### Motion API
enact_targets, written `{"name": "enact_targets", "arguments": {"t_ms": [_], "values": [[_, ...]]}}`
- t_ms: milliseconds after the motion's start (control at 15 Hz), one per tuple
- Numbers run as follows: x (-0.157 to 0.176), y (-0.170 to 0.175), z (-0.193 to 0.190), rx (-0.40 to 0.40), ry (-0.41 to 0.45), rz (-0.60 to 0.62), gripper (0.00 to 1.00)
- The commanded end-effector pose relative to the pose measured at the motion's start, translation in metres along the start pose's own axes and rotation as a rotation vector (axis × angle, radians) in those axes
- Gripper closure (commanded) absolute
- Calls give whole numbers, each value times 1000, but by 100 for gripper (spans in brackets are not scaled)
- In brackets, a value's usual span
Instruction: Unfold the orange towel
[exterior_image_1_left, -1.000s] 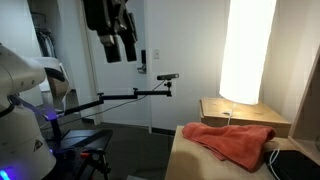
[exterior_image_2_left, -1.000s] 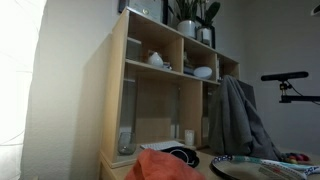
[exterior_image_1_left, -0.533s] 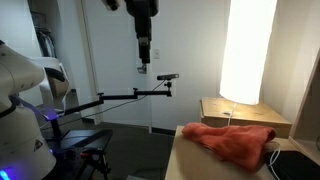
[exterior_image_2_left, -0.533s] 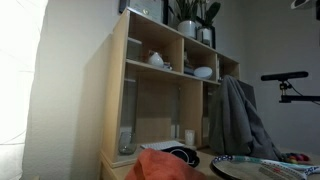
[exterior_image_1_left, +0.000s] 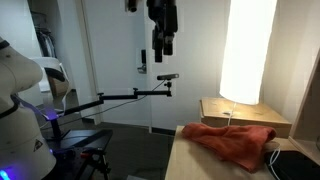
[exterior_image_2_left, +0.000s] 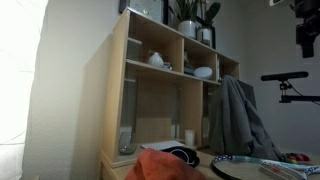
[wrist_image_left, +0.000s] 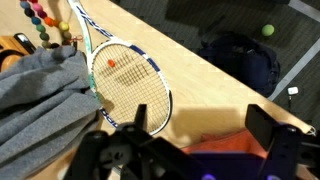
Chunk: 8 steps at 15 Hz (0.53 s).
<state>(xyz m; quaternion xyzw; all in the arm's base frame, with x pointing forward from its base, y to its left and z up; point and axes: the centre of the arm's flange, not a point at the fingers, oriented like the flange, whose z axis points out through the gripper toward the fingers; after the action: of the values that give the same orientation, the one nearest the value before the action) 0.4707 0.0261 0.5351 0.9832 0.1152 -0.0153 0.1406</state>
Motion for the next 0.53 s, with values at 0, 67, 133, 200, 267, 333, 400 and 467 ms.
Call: {"name": "enact_targets", "arguments": {"t_ms": [0, 67, 133, 200, 267, 333, 400, 467], "values": [[20, -13, -7, -2, 66, -151, 0], [24, -18, -6, -5, 93, -191, 0], [27, -23, -6, -12, 118, -220, 0], [31, -28, -5, -17, 154, -245, 0], [34, -33, -6, -30, 188, -263, 0], [37, -38, -8, -38, 223, -279, 0], [40, -43, -9, -45, 250, -291, 0], [41, -46, -11, -44, 262, -308, 0]]}}
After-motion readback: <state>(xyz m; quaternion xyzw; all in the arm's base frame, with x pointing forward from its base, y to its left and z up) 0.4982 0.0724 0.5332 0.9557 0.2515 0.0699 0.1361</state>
